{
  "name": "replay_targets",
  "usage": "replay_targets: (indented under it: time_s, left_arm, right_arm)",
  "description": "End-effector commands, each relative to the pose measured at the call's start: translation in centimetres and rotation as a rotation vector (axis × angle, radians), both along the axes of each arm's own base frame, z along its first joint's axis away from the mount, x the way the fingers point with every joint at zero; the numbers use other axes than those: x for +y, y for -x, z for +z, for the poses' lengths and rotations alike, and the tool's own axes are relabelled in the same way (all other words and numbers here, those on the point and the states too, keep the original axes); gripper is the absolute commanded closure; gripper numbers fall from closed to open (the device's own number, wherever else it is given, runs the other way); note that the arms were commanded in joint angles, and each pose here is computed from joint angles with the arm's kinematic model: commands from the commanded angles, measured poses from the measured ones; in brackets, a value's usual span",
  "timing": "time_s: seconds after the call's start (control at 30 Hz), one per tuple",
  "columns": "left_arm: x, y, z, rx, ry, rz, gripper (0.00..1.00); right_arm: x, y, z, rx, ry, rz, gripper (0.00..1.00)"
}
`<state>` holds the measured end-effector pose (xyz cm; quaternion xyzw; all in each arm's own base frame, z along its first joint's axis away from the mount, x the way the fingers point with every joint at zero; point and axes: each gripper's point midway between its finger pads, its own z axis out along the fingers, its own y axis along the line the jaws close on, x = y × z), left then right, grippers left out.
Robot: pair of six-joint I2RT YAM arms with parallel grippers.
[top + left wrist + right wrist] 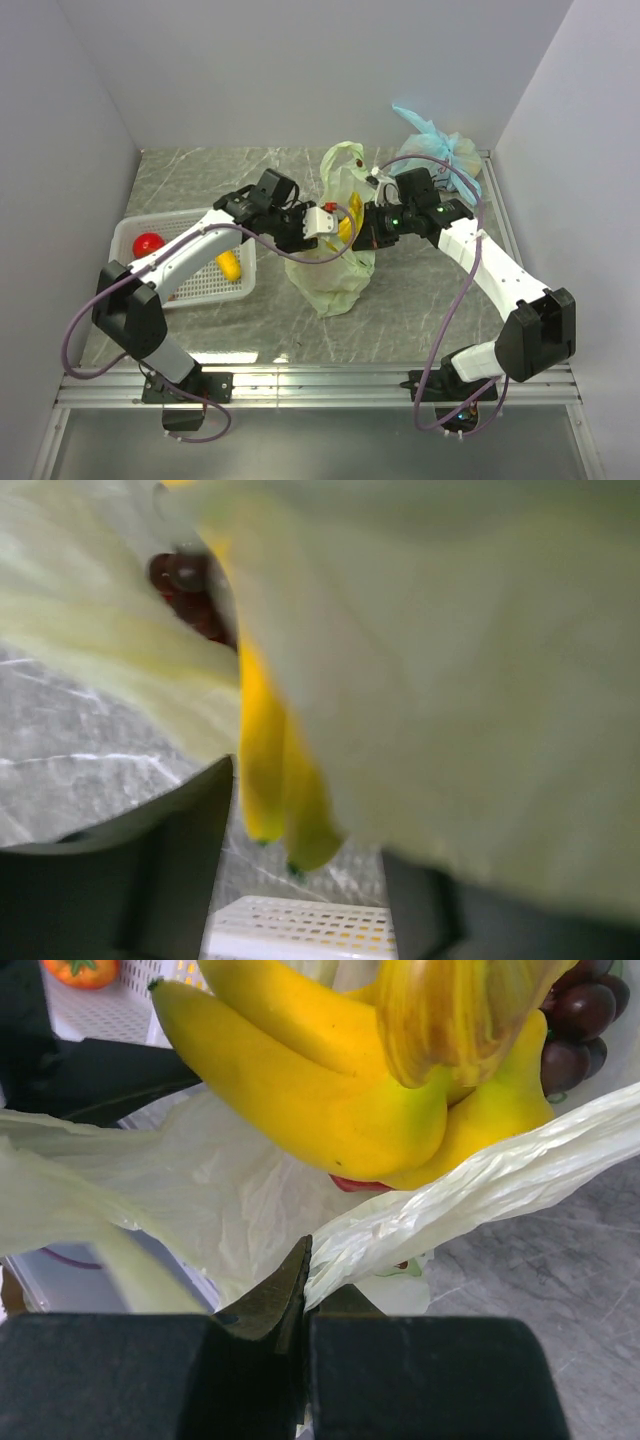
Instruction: Place the fake fruits into the plastic bag and tie a complex knot
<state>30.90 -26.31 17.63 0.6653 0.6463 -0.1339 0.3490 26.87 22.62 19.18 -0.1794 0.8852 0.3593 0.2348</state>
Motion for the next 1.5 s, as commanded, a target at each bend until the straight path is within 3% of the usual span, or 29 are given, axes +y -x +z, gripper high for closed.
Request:
replay_targets:
  time_s: [0.0, 0.07, 0.17, 0.37, 0.57, 0.67, 0.87, 1.0, 1.13, 1.17, 1.2, 1.27, 1.37, 1.4, 1.47]
  left_arm:
    - [-0.7, -0.8, -0.1, -0.044, -0.025, -0.058, 0.43]
    - [-0.8, 0.1, 0.2, 0.006, -0.021, -0.077, 0.6]
    - [-1.1, 2.3, 1.5, 0.098, 0.022, -0.104, 0.77]
    - [-1.1, 6.2, 5.6, 0.343, 0.127, -0.073, 0.96]
    - [-2.3, 7.2, 8.1, 0.618, 0.189, 0.002, 1.0]
    - [-3.0, 6.5, 8.0, 0.772, 0.206, 0.115, 1.0]
    - [-5.1, 3.1, 9.2, 0.909, 0.306, 0.339, 1.0]
    - [-6.5, 2.4, 9.3, 0.922, 0.357, 0.451, 0.99]
    - [-7.4, 4.9, 8.6, 0.862, 0.359, 0.391, 0.68]
    - [-7.0, 5.8, 7.1, 0.857, 0.335, 0.378, 0.52]
    - [-7.1, 6.4, 8.2, 0.797, 0.371, 0.334, 0.44]
    - [-6.2, 7.4, 6.4, 0.761, 0.34, 0.295, 0.35]
    - [-3.9, 7.8, 5.7, 0.651, 0.299, 0.266, 0.31]
    - [-2.6, 6.6, 7.8, 0.575, 0.377, 0.287, 0.29]
    - [-0.5, 5.2, 9.0, 0.547, 0.477, 0.372, 0.19]
  right_arm:
    - [0.4, -0.6, 2.4, -0.084, -0.012, 0.017, 1.0]
    - [0.4, -0.7, 2.4, -0.09, -0.006, 0.02, 1.0]
    - [0.2, -1.0, 2.5, -0.108, 0.008, 0.009, 1.0]
    - [-0.7, -2.3, 3.6, -0.208, 0.057, -0.017, 1.0]
    - [-1.2, -3.2, 4.7, -0.293, 0.094, -0.016, 1.0]
    - [-0.9, -3.0, 5.1, -0.334, 0.11, 0.009, 1.0]
    - [-0.2, -1.8, 4.4, -0.388, 0.159, 0.063, 1.0]
    - [0.1, -1.6, 4.4, -0.39, 0.157, 0.069, 1.0]
    - [0.3, -1.9, 4.7, -0.393, 0.155, 0.07, 1.0]
    - [0.3, -1.9, 5.0, -0.398, 0.152, 0.071, 1.0]
    - [0.3, -2.0, 5.1, -0.402, 0.154, 0.07, 1.0]
    - [0.2, -1.9, 5.1, -0.404, 0.154, 0.069, 1.0]
    - [0.0, -1.8, 5.0, -0.409, 0.16, 0.068, 1.0]
    - [-0.1, -1.7, 5.0, -0.414, 0.163, 0.068, 1.0]
    - [-0.3, -1.7, 4.8, -0.42, 0.17, 0.068, 1.0]
